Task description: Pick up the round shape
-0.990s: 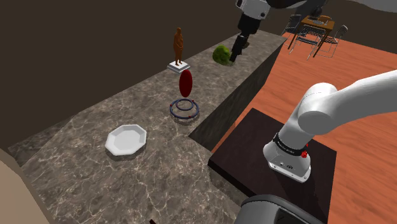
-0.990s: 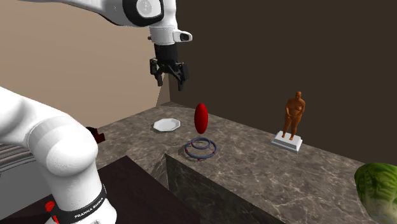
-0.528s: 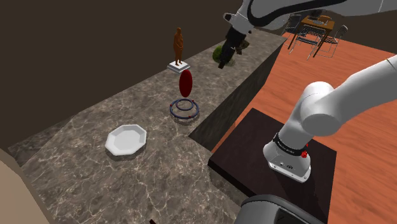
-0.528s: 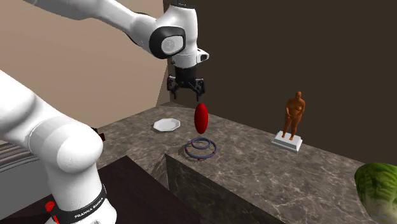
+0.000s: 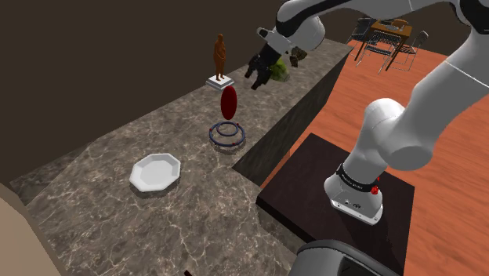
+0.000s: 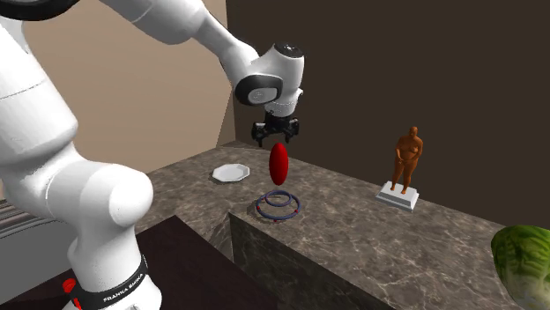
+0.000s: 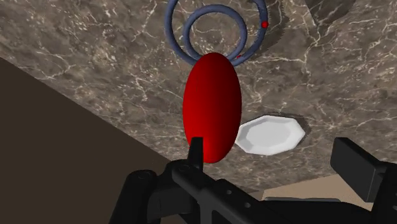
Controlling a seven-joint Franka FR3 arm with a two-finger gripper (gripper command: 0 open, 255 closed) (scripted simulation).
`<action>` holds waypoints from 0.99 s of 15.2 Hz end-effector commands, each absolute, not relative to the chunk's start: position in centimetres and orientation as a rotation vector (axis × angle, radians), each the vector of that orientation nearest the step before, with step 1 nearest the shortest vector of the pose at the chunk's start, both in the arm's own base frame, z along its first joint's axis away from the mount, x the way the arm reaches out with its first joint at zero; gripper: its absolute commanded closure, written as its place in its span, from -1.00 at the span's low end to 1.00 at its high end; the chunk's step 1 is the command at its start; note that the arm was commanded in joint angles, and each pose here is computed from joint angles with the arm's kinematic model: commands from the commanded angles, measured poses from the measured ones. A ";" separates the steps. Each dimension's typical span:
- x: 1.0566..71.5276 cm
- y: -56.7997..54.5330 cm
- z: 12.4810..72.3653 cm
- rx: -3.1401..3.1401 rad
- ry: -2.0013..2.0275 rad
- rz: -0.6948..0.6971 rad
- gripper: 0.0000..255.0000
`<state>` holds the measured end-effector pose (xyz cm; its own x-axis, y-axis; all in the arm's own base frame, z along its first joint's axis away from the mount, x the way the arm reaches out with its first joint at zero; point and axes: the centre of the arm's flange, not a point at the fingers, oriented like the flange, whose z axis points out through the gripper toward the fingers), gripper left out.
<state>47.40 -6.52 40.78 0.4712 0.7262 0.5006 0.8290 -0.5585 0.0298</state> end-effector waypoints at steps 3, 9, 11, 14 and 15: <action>51.8 -5.5 37.9 -2.286 -1.581 -0.813 -1.00; 55.0 -4.4 34.7 -2.121 -1.726 -0.884 -1.00; 55.0 -4.4 33.6 -2.121 -1.726 -0.884 -1.00; 55.0 -4.4 32.3 -2.121 -1.726 -0.884 -1.00; 55.0 -4.4 32.3 -2.121 -1.726 -0.884 -1.00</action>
